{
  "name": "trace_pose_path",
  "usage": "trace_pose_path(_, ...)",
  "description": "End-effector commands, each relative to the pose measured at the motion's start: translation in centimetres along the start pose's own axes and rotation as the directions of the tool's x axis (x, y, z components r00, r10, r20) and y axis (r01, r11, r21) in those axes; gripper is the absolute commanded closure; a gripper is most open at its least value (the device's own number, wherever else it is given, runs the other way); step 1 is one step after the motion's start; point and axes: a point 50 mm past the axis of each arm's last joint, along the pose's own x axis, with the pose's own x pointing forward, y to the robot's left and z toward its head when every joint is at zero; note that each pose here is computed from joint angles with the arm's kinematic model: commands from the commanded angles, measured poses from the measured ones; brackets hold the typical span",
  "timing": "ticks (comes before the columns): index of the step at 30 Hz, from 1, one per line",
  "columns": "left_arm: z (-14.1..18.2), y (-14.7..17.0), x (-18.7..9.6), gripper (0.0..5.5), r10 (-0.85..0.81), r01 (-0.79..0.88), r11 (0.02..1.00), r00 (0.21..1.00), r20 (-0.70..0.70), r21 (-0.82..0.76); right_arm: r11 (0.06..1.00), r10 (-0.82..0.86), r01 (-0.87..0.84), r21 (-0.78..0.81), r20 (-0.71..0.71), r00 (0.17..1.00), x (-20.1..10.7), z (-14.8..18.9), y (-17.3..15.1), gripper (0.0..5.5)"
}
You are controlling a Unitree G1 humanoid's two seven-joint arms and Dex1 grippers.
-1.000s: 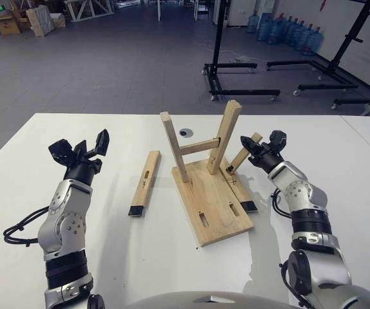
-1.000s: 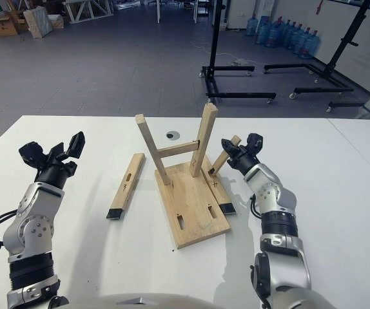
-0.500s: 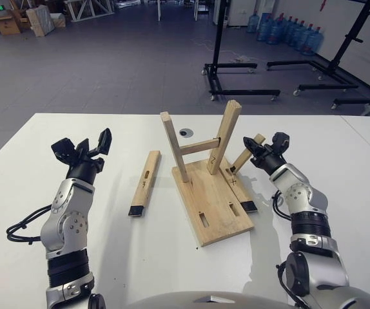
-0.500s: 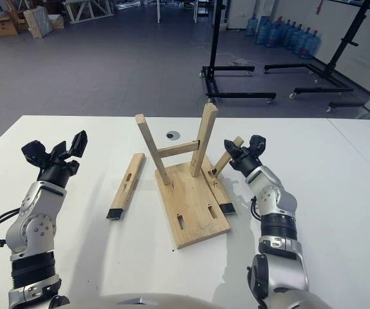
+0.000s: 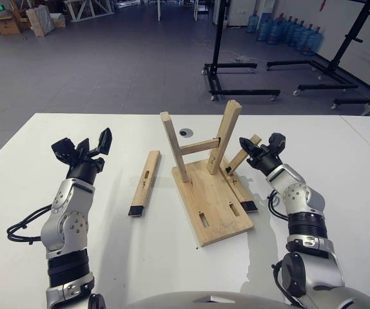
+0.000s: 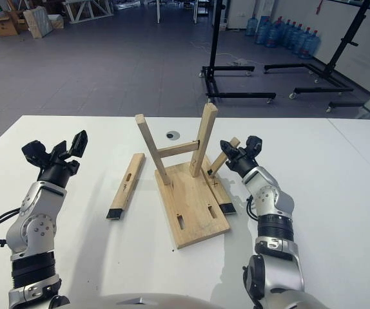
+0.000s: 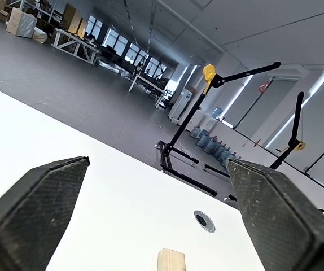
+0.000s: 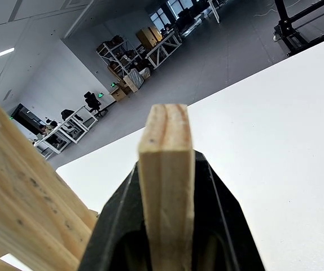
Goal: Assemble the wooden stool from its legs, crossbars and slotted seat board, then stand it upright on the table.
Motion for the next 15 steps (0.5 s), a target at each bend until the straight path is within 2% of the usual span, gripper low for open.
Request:
trace_pose_path(1, -0.2, -0.1, 0.2, 1.06, -0.003, 0.003, 1.0, 1.0, -0.007, 0.006, 1.0, -0.024, 0.024, -0.018, 0.009, 1.0, -0.2, 0.2, -0.3, 5.11)
trace_pose_path(5, -0.2, -0.2, 0.2, 1.06, -0.009, 0.009, 1.0, 1.0, -0.008, 0.009, 0.999, -0.038, 0.038, -0.026, 0.008, 0.999, -0.2, 0.0, -0.6, 5.11)
trace_pose_path(15, -0.3, -0.4, 0.4, 1.06, -0.015, 0.015, 1.0, 1.0, -0.008, 0.004, 0.984, -0.074, 0.065, -0.165, -0.048, 0.996, -0.4, -2.1, -0.9, 5.11)
